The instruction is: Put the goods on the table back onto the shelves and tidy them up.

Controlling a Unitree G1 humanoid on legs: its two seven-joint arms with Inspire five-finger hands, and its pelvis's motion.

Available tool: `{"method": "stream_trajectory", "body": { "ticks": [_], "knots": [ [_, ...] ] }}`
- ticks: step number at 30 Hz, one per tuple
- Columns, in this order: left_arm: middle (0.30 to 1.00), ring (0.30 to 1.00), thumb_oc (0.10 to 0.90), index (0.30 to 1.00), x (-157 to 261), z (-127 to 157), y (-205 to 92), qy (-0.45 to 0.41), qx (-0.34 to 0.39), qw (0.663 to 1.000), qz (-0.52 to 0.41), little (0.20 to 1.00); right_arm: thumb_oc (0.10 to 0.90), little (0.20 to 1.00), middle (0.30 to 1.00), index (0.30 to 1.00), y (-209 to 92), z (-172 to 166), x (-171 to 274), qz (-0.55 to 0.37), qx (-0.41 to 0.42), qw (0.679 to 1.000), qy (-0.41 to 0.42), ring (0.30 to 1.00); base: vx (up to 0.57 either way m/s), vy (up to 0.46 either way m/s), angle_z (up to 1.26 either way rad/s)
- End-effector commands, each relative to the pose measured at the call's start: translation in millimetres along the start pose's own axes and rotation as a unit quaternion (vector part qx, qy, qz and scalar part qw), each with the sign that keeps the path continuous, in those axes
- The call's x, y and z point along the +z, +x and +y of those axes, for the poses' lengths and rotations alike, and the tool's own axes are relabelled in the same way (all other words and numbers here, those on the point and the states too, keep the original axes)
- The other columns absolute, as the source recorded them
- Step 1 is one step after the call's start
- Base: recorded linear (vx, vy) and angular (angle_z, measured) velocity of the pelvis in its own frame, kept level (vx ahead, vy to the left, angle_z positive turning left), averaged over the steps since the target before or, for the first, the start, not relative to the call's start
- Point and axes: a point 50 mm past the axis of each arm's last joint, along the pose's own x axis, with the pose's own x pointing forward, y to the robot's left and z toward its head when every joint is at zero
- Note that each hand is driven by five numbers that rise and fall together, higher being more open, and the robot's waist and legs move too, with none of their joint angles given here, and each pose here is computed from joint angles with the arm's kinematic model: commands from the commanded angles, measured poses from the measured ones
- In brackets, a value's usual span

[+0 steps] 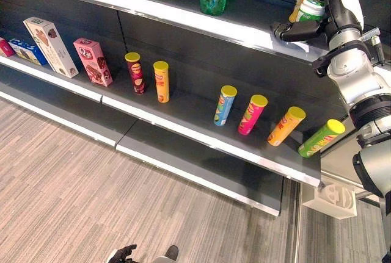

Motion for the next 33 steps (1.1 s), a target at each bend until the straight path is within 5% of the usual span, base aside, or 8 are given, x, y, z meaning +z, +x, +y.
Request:
{"method": "stream_trajectory", "body": {
  "ticks": [1,13,15,18,24,33],
  "knots": [
    [0.900,0.900,0.800,0.900,12,15,3,0.026,0.020,0.999,-0.020,0.900,0.800,0.900,0.900,0.900,13,-37,63,-0.105,-0.074,0.992,0.007,0.900,0.00,0.000,0.00],
    [0.900,0.900,0.800,0.900,7,21,1,0.015,0.033,0.999,-0.015,0.900,0.800,0.900,0.900,0.900,-8,-102,105,-0.236,-0.164,0.957,0.027,0.900,0.00,0.008,-0.01],
    [0.900,0.900,0.800,0.900,0,21,-1,0.001,0.038,0.999,-0.006,0.900,0.800,0.900,0.900,0.900,-38,-150,112,-0.303,-0.235,0.923,0.011,0.900,0.00,0.074,-0.19],
    [0.900,0.900,0.800,0.900,-6,19,-2,-0.009,0.037,0.999,0.004,0.900,0.800,0.900,0.900,0.900,-67,-167,117,-0.364,-0.248,0.897,0.032,0.900,0.01,0.078,-0.09],
    [0.900,0.900,0.800,0.900,-15,13,-4,-0.015,0.024,0.999,0.017,0.900,0.800,0.900,0.900,0.900,-111,-171,101,-0.420,-0.223,0.876,0.082,0.900,0.00,0.065,-0.42],
    [0.900,0.900,0.800,0.900,7,26,-2,0.001,0.026,0.999,-0.034,0.900,0.800,0.900,0.900,0.900,-146,-172,57,-0.379,-0.230,0.894,0.062,0.900,-0.04,0.100,-0.60]
  ]
}}
